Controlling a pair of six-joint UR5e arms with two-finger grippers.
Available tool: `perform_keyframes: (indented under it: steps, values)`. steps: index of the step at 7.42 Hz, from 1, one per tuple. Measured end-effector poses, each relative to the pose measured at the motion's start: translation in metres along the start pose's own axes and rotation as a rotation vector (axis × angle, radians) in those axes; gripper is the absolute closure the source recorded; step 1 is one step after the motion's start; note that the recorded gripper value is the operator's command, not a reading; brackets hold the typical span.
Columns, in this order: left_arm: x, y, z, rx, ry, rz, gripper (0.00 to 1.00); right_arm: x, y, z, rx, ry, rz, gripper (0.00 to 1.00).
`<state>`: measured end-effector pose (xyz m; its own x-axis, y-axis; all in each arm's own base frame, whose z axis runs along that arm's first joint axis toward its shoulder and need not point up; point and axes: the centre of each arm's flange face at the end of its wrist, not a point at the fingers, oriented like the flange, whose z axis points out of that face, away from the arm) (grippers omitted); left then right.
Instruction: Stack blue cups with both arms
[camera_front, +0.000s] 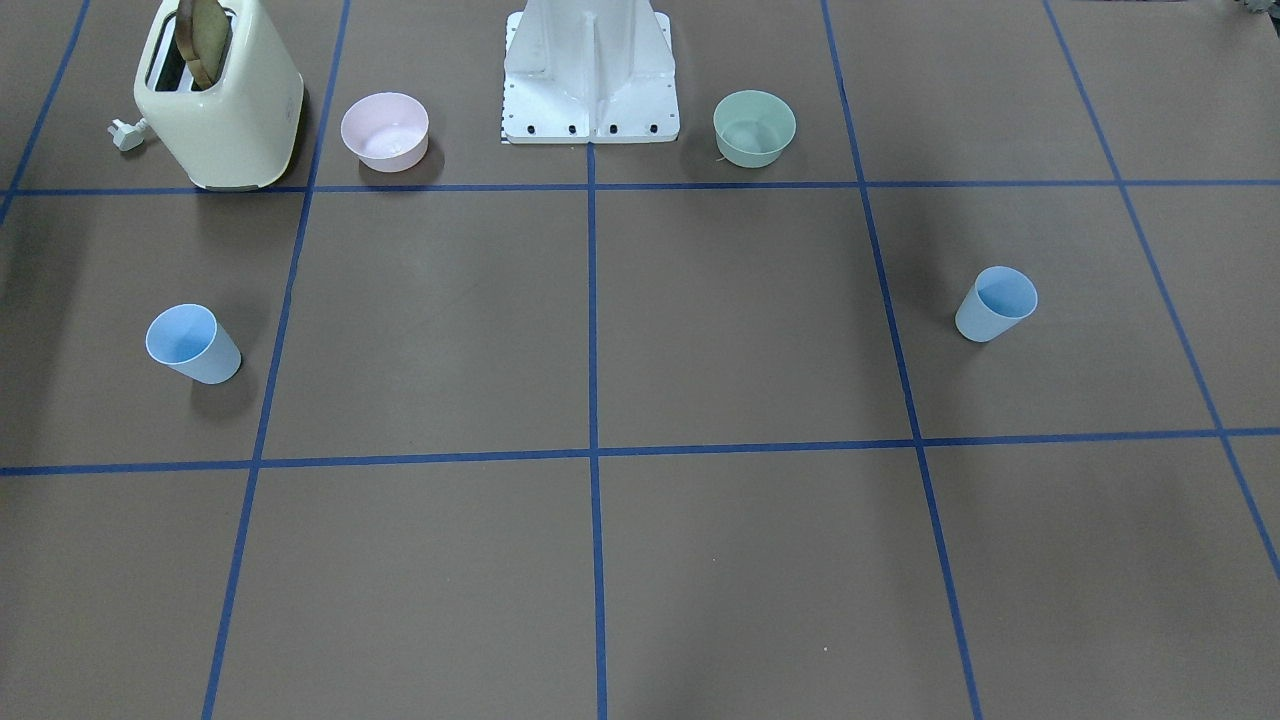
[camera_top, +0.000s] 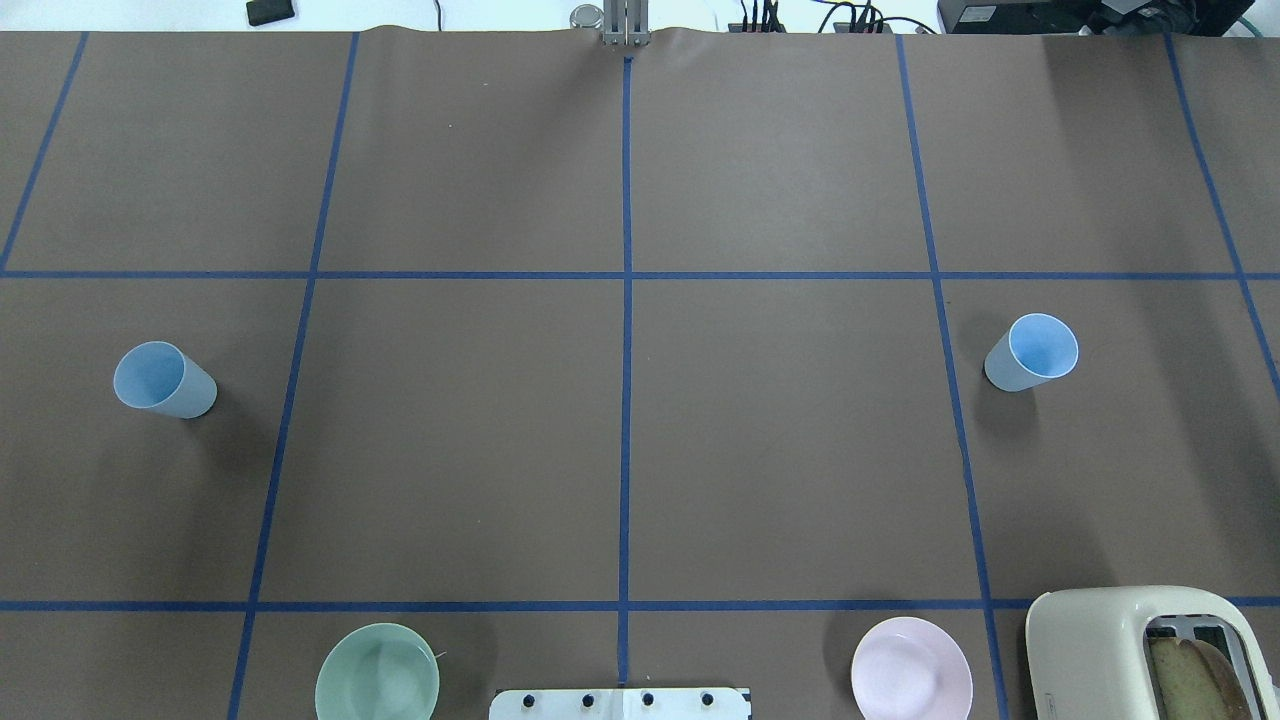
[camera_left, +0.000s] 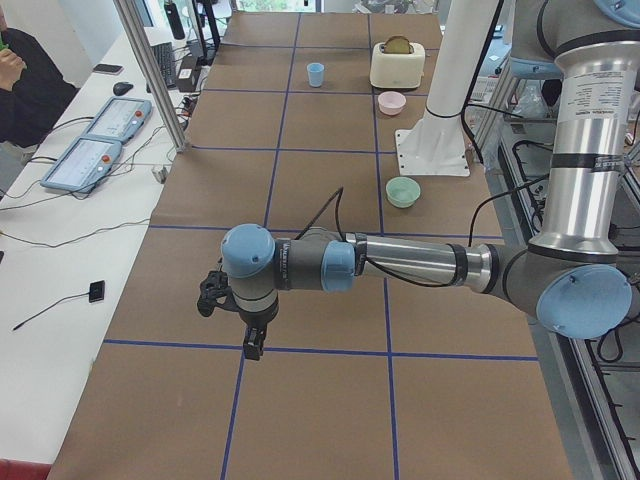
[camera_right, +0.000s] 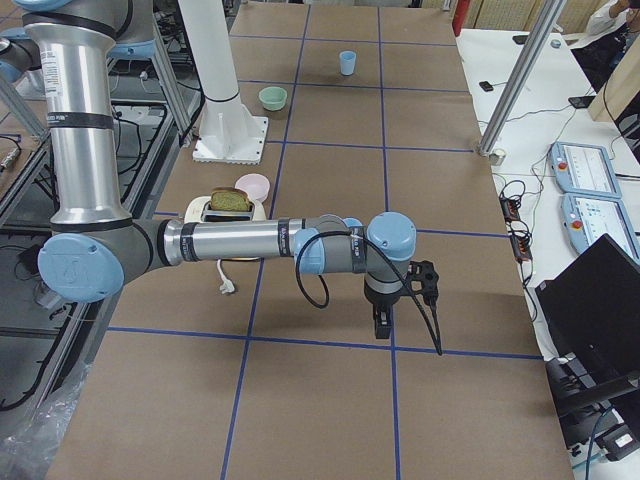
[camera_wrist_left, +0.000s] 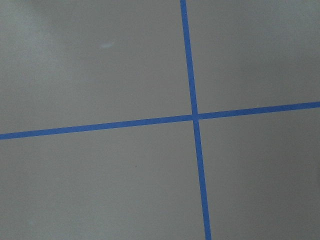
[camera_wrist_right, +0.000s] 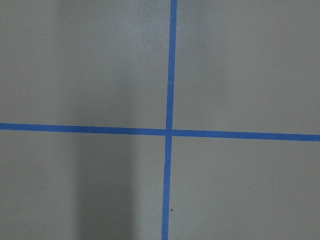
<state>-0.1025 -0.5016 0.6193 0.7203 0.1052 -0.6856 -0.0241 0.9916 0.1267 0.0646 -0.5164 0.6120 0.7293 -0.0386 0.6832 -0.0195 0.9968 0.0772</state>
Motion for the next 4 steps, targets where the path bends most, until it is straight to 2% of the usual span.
perform_keyframes:
  steps: [4]
  values:
    - [0.026,-0.008,0.015,-0.022,0.007,-0.014,0.01,-0.037,-0.008,-0.017,0.034,-0.016,-0.071,0.00]
